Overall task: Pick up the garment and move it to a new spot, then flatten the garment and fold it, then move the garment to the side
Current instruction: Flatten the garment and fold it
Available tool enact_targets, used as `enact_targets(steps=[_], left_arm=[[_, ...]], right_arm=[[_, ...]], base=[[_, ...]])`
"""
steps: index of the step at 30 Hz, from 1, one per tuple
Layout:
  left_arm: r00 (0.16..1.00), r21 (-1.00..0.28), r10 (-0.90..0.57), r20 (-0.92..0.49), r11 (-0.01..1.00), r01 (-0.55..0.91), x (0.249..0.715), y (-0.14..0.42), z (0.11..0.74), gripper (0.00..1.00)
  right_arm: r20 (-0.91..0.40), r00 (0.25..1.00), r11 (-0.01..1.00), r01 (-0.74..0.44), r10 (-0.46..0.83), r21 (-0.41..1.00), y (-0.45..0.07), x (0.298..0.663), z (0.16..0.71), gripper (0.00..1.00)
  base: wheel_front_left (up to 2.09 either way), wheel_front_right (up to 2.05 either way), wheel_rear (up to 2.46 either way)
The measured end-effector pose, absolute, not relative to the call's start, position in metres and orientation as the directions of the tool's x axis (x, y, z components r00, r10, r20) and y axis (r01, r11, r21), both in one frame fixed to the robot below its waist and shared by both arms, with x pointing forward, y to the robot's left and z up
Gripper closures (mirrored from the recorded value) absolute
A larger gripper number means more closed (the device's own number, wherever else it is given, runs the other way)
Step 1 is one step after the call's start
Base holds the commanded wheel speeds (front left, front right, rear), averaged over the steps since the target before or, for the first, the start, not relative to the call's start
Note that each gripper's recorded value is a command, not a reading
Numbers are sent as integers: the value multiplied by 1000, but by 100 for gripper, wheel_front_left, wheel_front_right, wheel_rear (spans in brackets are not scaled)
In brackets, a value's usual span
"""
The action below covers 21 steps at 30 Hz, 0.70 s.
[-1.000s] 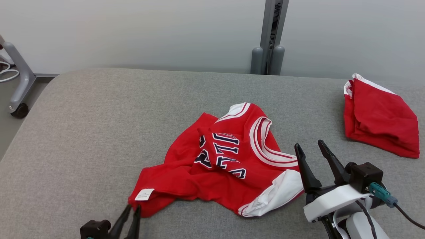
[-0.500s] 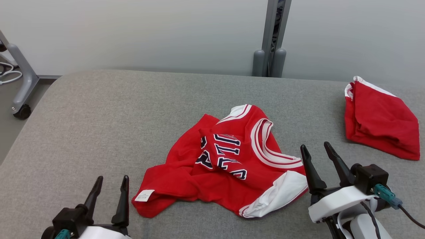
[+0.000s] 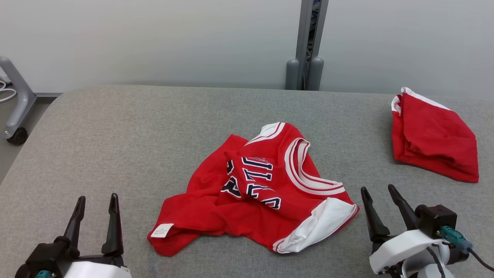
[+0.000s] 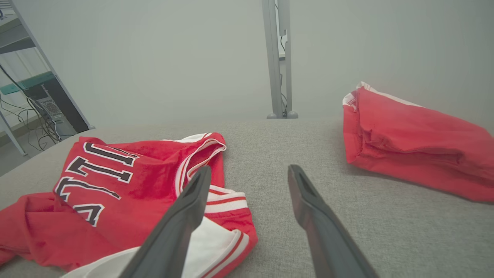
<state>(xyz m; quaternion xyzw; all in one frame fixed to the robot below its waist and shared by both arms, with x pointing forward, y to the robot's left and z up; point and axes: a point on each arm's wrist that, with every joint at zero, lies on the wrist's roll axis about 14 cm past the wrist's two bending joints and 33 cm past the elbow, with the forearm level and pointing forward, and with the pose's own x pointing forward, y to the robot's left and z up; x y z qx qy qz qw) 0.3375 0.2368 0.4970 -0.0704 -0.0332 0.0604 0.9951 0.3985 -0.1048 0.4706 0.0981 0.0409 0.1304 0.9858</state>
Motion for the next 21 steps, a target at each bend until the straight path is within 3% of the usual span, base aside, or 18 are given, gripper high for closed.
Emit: enact_targets(steps=[16, 21], left_arm=[[989, -142, 133, 57, 982, -124, 334, 237, 497, 0], [991, -145, 128, 50, 982, -119, 332, 234, 494, 0]], right_arm=[[-200, 892, 905, -363, 406, 220, -65, 387, 450, 0], [-285, 849, 896, -416, 444, 158, -58, 395, 439, 0]], base=[[0, 0, 0], [0, 0, 0]])
